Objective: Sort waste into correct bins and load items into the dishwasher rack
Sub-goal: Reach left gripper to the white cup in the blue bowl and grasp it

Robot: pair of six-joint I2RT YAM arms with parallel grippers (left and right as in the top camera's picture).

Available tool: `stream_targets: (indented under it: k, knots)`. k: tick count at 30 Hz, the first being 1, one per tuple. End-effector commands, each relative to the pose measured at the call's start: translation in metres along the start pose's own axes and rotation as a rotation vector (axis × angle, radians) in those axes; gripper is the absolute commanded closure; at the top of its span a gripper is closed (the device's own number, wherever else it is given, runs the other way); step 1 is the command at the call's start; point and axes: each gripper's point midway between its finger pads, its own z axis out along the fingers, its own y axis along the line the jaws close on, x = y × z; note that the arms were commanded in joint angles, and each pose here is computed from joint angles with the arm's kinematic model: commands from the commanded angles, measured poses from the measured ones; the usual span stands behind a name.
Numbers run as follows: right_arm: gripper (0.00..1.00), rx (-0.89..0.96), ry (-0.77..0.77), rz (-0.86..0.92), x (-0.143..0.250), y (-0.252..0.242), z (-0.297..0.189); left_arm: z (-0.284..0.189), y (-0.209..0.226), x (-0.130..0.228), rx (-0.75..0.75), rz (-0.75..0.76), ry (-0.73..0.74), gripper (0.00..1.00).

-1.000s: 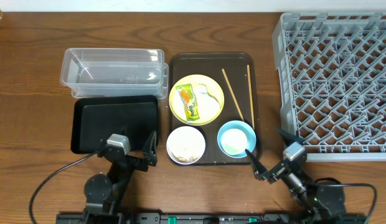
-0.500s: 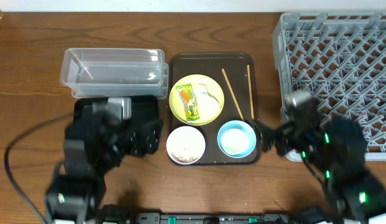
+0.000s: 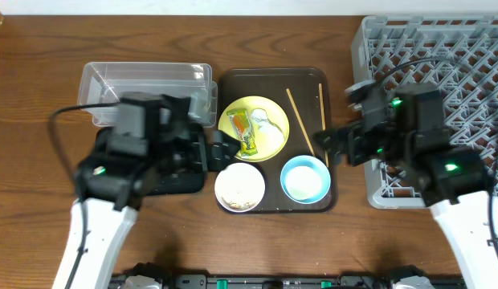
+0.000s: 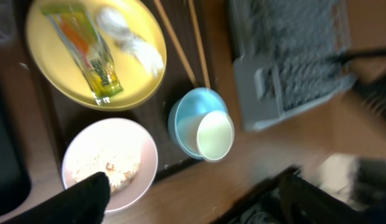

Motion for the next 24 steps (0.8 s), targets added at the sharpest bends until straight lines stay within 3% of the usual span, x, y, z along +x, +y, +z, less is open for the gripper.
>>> stream_targets:
  k: [1,4,7,14,21,24]
  knots:
    - [0.11,0.188,-0.092,0.224,-0.019,-0.046,-0.026,0.028,0.001,0.008,-0.119,0.081,0.053,0.17]
    - [0.07,0.174,-0.087,0.274,-0.016,-0.055,-0.032,0.061,0.0,0.018,-0.208,0.138,0.099,0.21]
    - [0.13,0.156,-0.06,0.302,-0.01,-0.055,-0.033,0.096,-0.001,0.032,-0.281,0.16,0.15,0.27]
    - [0.14,0.161,-0.047,0.308,-0.006,-0.055,-0.033,0.161,-0.004,0.062,-0.312,0.185,0.253,0.37]
    - [0.14,0.161,-0.047,0.308,-0.006,-0.056,-0.033,0.188,0.009,0.071,-0.34,0.167,0.294,0.59]
    - [0.14,0.161,-0.05,0.307,-0.007,-0.056,-0.033,0.192,0.011,0.074,-0.344,0.158,0.307,0.75]
